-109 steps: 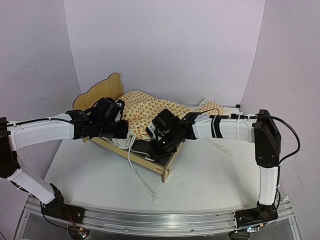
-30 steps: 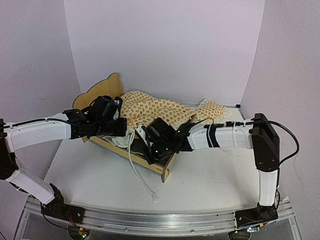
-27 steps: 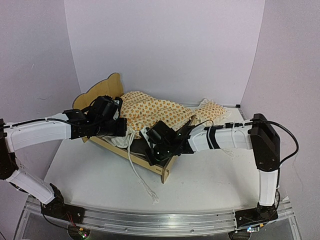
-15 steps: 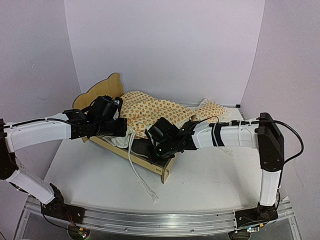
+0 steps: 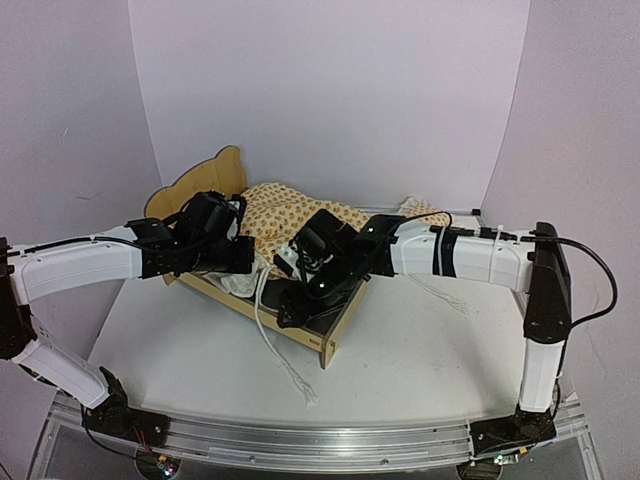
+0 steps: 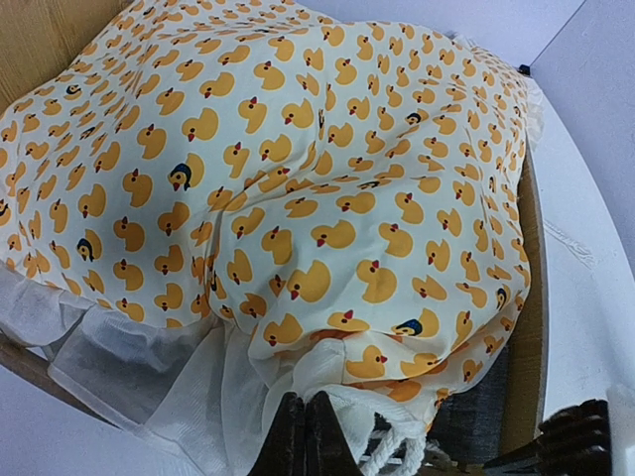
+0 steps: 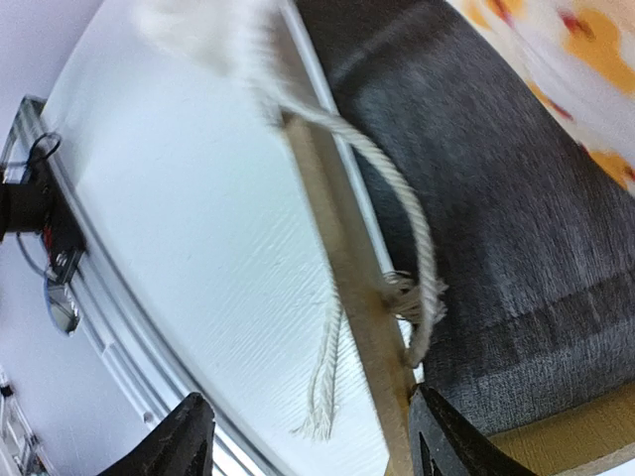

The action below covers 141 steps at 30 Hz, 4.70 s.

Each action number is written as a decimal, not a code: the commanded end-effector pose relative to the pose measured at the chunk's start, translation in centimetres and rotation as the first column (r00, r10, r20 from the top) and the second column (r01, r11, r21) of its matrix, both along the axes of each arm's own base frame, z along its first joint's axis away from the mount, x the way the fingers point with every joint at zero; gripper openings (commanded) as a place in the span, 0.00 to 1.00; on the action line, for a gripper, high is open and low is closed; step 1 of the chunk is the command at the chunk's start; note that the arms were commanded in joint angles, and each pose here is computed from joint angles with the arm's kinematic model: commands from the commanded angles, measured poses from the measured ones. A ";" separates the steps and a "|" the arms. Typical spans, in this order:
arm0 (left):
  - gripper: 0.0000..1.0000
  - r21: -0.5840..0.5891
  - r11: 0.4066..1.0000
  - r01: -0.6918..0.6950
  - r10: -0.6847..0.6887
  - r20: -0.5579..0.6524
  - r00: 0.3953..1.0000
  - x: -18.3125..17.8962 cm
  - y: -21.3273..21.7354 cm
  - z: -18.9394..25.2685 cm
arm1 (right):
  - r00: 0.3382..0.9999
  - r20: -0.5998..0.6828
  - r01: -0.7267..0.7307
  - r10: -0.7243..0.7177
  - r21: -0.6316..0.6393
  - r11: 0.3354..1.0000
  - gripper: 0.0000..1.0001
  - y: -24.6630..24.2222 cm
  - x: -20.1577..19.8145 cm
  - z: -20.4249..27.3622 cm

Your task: Set up the pet bed

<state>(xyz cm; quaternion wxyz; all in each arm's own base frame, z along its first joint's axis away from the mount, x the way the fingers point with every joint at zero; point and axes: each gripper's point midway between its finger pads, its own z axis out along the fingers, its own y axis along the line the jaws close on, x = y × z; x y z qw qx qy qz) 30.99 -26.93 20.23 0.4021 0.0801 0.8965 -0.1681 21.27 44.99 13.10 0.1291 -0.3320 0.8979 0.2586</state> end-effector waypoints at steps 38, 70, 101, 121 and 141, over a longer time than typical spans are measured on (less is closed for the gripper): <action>0.52 -0.091 0.995 0.032 -0.031 0.006 0.999 -2.0 0.8 0.9 | 0.999 0.031 0.047 -0.042 -0.197 0.979 0.52 1.0 3.0 -7.6; 0.98 -0.344 0.928 0.146 -0.190 -0.097 0.977 -9.5 2.1 -0.3 | 0.978 0.139 -0.131 0.153 -0.150 0.980 0.71 2.1 2.9 -1.2; 0.99 -0.424 0.880 0.215 -0.271 -0.075 0.960 -11.0 1.4 -4.2 | 0.997 0.001 0.070 -0.072 -0.235 0.970 0.35 0.2 2.7 -7.8; 0.62 -0.480 0.747 0.459 -0.362 0.286 0.887 -13.1 -4.3 -7.0 | 0.997 -0.066 0.047 -0.046 0.019 0.999 0.00 1.4 2.5 0.7; 0.83 -0.327 0.871 0.366 -0.189 0.466 0.865 -6.1 -5.2 -9.9 | 0.978 -0.134 -0.133 0.161 0.196 0.972 0.00 0.8 0.7 4.4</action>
